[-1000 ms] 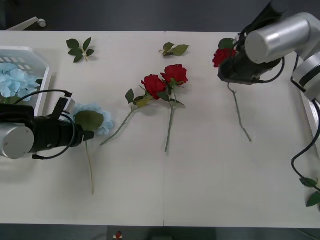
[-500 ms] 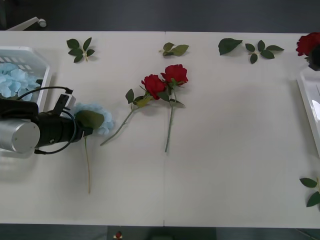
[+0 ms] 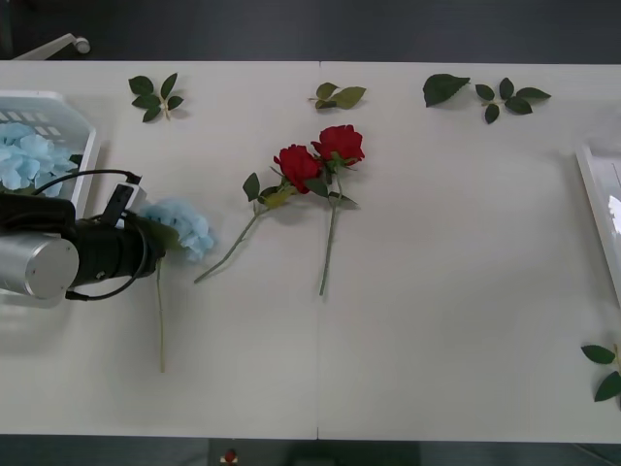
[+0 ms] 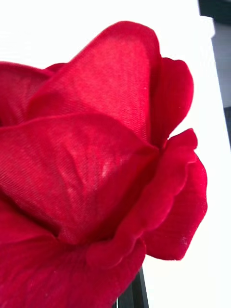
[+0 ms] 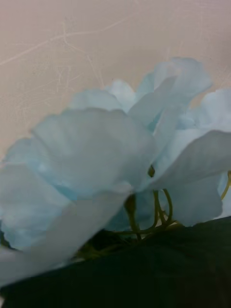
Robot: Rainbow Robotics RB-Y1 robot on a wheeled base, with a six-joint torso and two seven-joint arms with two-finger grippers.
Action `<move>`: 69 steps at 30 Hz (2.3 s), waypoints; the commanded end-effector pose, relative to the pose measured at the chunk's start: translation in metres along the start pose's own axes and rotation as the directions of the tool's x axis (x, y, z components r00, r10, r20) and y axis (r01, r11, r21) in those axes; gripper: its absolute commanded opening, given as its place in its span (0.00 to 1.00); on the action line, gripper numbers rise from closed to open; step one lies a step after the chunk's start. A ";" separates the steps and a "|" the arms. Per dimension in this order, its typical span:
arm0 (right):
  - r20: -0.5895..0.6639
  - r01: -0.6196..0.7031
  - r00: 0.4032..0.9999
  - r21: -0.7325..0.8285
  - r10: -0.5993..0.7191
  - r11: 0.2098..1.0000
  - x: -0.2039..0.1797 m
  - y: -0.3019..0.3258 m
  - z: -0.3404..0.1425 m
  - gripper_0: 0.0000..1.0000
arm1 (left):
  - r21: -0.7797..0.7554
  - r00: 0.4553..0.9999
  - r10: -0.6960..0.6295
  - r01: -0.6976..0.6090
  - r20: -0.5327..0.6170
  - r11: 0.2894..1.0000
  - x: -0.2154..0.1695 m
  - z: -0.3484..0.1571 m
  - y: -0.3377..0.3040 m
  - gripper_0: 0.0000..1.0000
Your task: Put the red flowers into the right box and the blue flowers into the left box
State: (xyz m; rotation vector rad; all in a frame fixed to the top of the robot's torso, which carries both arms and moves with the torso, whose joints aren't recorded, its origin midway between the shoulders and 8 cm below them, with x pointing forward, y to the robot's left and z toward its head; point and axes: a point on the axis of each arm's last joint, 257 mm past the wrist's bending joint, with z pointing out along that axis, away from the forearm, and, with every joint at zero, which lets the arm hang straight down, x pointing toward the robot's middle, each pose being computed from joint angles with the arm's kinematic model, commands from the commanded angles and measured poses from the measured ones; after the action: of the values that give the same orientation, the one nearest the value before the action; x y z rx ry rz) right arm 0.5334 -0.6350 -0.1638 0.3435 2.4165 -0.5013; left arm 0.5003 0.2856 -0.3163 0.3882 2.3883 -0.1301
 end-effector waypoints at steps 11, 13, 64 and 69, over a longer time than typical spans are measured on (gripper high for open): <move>0.071 0.005 0.997 0.030 -0.007 1.000 -0.021 -0.012 0.002 1.00 | 0.032 0.999 0.005 -0.006 0.041 0.999 -0.041 -0.032 -0.015 0.00; 0.071 0.006 0.997 0.022 -0.008 1.000 -0.021 -0.009 0.002 1.00 | 0.033 0.999 0.011 -0.012 0.031 0.999 -0.049 -0.049 -0.015 0.00; -0.047 0.039 0.996 -0.581 -0.081 0.813 0.065 0.548 -0.163 1.00 | 0.162 0.999 0.042 -0.042 0.005 0.986 0.009 -0.102 -0.021 1.00; -0.036 0.054 0.995 -0.576 -0.091 0.816 0.067 0.565 -0.152 1.00 | 0.154 0.997 0.077 -0.081 0.027 0.985 0.026 -0.099 -0.017 1.00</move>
State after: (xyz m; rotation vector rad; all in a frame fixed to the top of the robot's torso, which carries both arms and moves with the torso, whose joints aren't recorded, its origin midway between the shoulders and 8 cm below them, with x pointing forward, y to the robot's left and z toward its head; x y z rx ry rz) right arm 0.5938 -0.0756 -0.2657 0.0375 2.5449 0.2113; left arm 0.4160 0.3011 -0.2623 0.4749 2.4001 -0.2986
